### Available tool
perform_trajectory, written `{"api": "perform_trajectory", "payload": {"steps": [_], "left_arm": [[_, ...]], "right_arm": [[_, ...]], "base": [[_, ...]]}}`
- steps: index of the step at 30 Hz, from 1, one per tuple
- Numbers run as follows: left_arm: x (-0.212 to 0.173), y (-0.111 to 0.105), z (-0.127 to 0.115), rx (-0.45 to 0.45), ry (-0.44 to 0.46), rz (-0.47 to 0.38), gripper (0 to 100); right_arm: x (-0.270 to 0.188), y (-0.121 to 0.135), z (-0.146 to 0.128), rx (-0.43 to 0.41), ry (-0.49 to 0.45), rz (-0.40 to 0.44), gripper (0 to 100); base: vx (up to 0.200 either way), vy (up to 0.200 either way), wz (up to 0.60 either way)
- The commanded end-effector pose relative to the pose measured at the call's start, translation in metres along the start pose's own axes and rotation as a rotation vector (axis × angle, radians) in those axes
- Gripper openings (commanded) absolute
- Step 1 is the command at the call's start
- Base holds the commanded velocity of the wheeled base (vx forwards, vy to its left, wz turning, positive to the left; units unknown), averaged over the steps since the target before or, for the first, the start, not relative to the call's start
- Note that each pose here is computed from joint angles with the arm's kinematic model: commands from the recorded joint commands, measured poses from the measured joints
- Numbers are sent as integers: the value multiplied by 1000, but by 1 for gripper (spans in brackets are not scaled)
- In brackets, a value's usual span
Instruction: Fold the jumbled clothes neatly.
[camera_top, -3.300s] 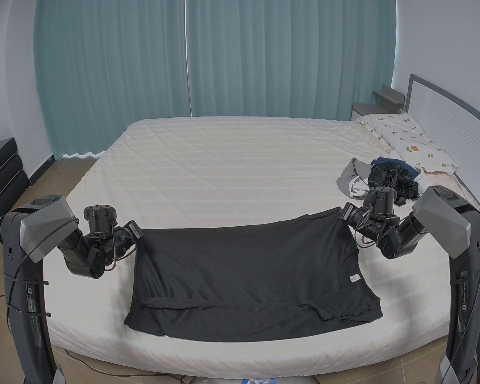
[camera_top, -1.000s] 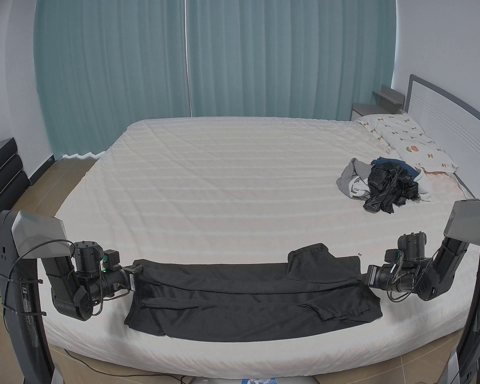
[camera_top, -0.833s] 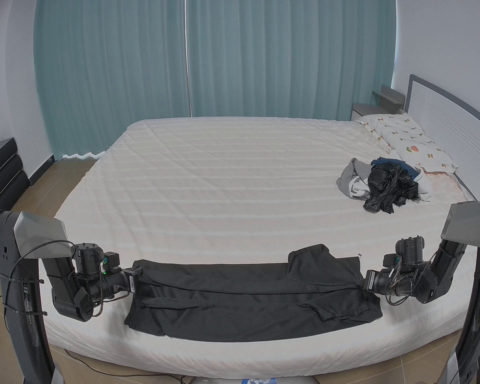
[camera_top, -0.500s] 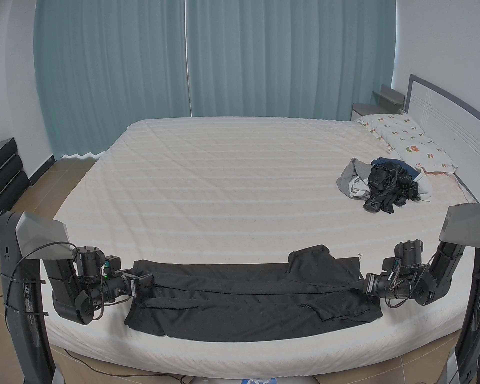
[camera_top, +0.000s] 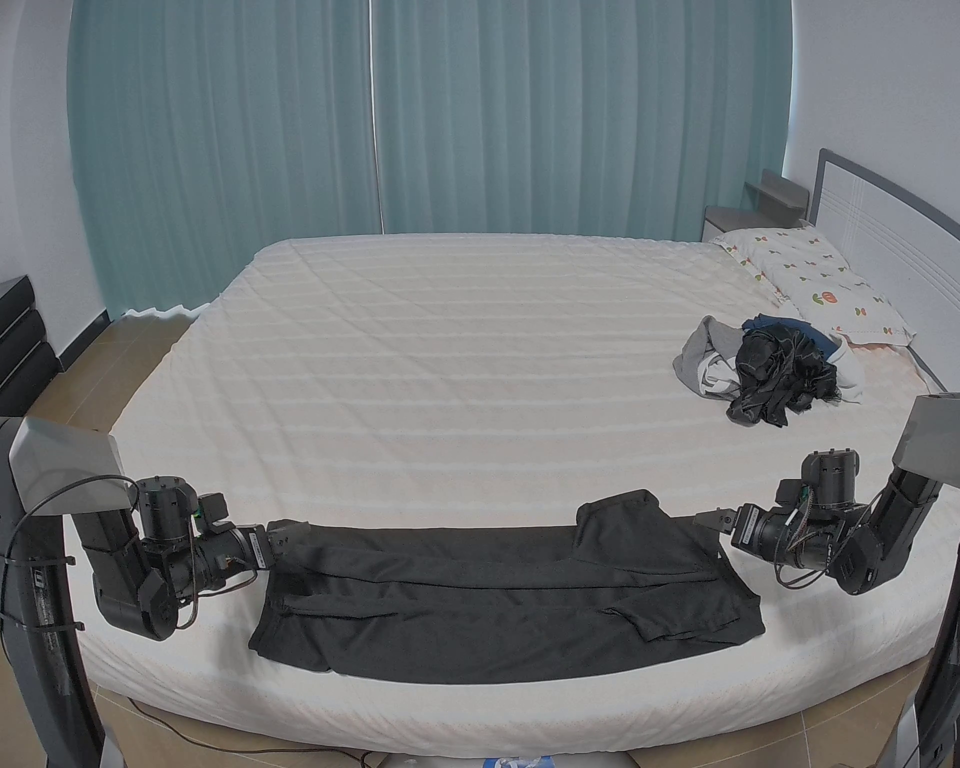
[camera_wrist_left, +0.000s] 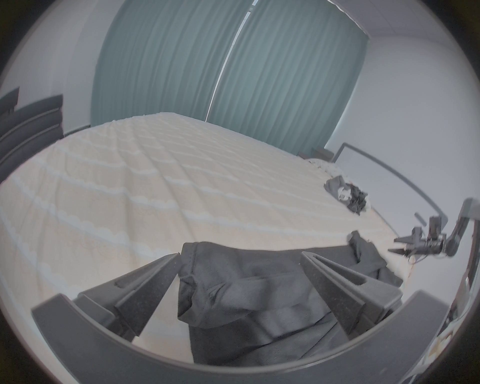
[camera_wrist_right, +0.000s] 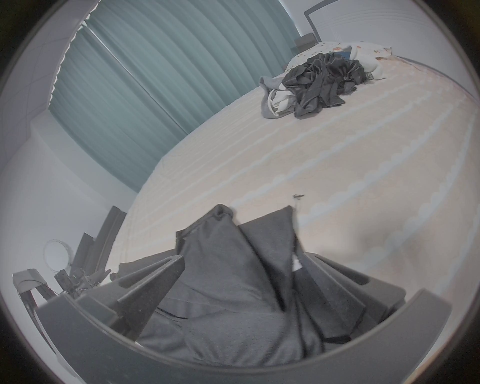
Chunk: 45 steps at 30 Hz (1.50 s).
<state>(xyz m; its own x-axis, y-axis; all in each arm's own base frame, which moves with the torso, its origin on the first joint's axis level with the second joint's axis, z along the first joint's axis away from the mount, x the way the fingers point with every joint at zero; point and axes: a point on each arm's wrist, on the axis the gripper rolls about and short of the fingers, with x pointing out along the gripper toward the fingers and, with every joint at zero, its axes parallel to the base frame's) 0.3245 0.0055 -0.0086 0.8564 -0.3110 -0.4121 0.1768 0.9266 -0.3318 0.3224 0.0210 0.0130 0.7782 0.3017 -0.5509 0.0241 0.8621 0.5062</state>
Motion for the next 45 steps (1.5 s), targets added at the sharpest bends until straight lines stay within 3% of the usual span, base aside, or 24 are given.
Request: {"api": "perform_trajectory", "payload": {"steps": [1, 9, 27, 28, 45], "left_arm": [[-5, -6, 30, -87, -43, -33, 100], [7, -3, 51, -308, 51, 21, 100], [12, -2, 49, -319, 69, 69, 100], [11, -2, 49, -318, 68, 68, 100], [12, -2, 45, -314, 78, 71, 100]], "right_arm": [[15, 20, -5, 17, 27, 71, 100], [43, 18, -13, 13, 57, 76, 100], [66, 14, -22, -6, 74, 70, 100], [66, 14, -21, -6, 65, 75, 0], [34, 4, -22, 29, 51, 60, 0]], "base": [[0, 0, 0], [0, 0, 0], [0, 0, 0], [0, 0, 0], [0, 0, 0]]}}
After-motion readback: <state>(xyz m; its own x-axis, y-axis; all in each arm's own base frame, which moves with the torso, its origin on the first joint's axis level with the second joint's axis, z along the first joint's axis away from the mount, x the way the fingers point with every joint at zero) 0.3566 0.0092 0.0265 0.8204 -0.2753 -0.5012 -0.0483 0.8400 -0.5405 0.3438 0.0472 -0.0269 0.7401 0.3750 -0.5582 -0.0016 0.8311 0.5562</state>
